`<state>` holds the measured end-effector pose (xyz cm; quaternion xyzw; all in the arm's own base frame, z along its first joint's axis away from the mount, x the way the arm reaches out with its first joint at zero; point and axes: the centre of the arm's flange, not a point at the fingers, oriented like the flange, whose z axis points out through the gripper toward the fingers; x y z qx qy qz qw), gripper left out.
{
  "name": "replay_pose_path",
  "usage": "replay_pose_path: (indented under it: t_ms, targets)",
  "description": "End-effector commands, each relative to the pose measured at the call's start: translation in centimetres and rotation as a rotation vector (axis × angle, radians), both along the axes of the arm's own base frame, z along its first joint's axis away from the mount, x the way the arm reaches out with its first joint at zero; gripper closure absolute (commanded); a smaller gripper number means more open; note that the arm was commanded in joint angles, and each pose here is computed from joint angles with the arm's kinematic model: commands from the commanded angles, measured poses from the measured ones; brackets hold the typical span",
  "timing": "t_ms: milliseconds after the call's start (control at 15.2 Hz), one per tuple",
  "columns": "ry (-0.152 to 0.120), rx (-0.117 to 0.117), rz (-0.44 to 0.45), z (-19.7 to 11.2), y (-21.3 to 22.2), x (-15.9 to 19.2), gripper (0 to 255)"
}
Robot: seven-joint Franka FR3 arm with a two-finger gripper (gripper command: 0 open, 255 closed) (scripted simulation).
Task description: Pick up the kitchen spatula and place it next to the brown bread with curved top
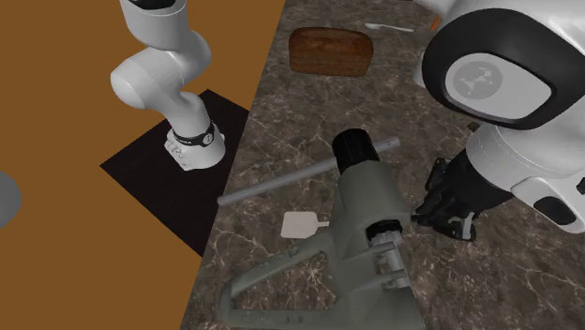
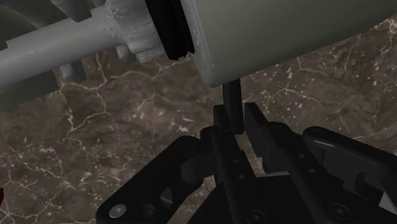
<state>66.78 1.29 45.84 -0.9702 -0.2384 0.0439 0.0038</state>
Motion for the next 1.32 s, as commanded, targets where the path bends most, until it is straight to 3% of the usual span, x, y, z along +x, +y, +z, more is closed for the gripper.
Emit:
replay_pose_path:
  t_ms: [0,726,1254]
  targets:
    - [-0.003,0.0,0.001,1.2,0.0,0.0,255]
    - [-0.003,0.0,0.001,7.0,0.0,0.0,255]
    - [-0.003,0.0,0.001,7.0,4.6,-9.5,255]
